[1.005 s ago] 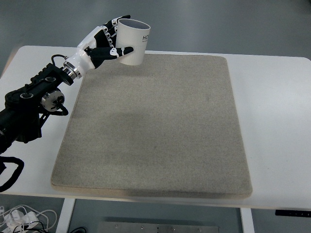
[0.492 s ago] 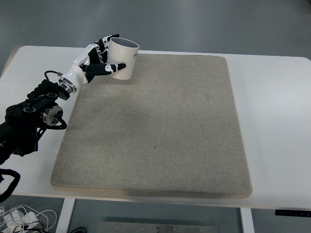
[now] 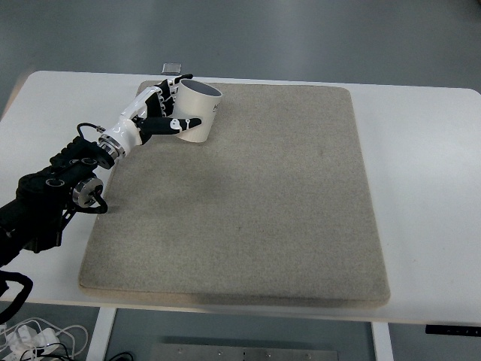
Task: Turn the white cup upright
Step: 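Lower the upright cup onto the mat with the left hand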
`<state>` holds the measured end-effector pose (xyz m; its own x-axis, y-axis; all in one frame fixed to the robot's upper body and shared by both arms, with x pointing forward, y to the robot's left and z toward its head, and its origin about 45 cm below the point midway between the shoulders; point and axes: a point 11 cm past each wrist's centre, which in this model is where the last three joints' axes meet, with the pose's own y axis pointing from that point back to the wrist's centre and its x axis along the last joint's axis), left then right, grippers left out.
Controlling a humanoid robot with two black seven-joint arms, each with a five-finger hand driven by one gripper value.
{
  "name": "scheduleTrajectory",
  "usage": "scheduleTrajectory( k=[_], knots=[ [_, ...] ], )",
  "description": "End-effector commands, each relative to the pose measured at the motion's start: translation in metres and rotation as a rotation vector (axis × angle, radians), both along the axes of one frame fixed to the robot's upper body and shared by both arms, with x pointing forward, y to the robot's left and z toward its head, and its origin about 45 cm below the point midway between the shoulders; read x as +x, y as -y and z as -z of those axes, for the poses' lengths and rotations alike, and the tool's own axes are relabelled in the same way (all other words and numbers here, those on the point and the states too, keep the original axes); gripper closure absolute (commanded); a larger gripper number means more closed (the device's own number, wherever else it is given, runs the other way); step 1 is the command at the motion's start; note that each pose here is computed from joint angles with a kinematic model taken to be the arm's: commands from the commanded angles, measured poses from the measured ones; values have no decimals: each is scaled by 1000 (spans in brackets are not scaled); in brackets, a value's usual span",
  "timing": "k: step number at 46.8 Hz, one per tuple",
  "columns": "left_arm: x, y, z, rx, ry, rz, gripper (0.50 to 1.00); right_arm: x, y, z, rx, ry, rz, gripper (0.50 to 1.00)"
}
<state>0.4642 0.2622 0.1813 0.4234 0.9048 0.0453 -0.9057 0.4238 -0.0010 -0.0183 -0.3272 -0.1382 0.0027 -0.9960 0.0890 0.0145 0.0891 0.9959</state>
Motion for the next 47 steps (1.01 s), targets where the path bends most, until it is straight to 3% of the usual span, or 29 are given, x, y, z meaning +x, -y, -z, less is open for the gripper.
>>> scheduleTrajectory(
  k=[1, 9, 22, 31, 47],
  knots=[
    [0, 3, 1, 2, -1, 3, 838, 0, 0, 0, 0, 0, 0, 548],
    [-1, 4, 3, 7, -5, 8, 772, 0, 0, 0, 0, 0, 0, 548],
    [-4, 15, 8, 20, -14, 32, 769, 0, 0, 0, 0, 0, 0, 548],
    [-3, 14, 8, 28, -10, 20, 733, 0, 0, 0, 0, 0, 0, 548],
    [1, 12, 3, 41, 11, -9, 739, 0, -1, 0, 2, 0, 0, 548]
  ],
)
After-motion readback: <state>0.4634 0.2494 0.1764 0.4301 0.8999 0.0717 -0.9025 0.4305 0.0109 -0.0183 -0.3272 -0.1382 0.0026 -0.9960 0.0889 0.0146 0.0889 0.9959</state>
